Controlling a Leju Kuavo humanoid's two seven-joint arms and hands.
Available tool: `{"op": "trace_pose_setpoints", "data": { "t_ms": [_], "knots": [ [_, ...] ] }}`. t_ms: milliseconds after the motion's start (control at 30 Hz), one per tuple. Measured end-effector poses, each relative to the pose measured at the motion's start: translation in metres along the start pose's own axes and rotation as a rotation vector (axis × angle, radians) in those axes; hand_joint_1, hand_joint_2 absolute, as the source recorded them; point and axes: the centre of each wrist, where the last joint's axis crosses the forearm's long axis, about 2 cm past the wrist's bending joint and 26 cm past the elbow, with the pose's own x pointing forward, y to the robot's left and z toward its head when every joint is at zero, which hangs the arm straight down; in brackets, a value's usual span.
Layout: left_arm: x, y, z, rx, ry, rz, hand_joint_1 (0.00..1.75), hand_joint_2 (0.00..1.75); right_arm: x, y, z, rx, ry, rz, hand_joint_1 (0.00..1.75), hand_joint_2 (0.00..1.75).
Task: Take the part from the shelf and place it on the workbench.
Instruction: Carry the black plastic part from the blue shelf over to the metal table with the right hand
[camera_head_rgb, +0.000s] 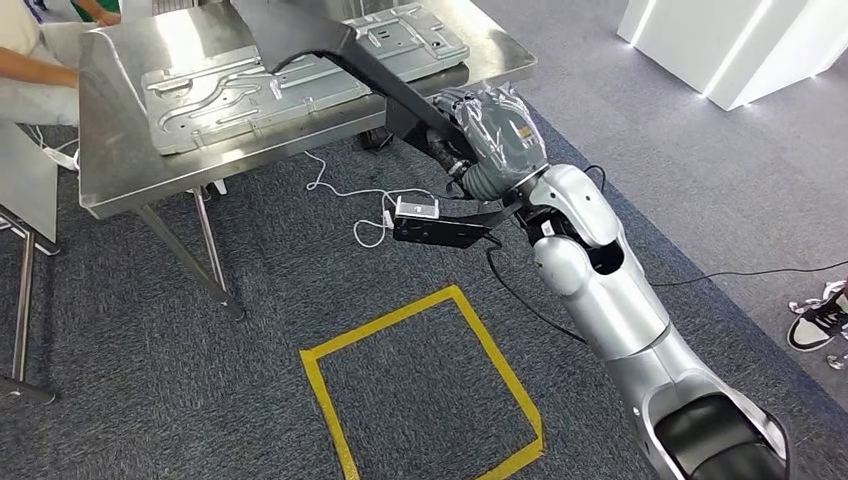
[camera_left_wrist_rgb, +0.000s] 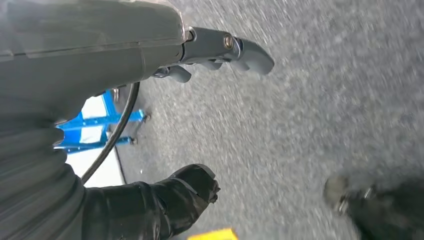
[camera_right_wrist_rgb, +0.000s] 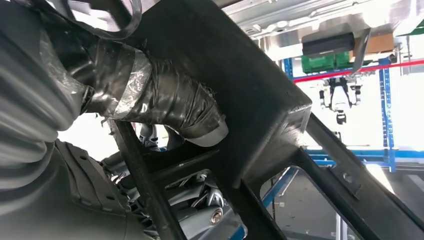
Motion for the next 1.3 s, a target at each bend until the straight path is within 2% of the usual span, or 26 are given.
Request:
{"op": "trace_pose_setpoints", "data": {
  "t_ms": [1300],
  "knots": [
    [-0.002, 0.000, 0.000, -0.004, 0.005, 0.008, 0.00, 1.75, 0.005, -0.005, -0.017, 0.005, 0.047, -0.004, 1.75, 1.75]
  ]
}}
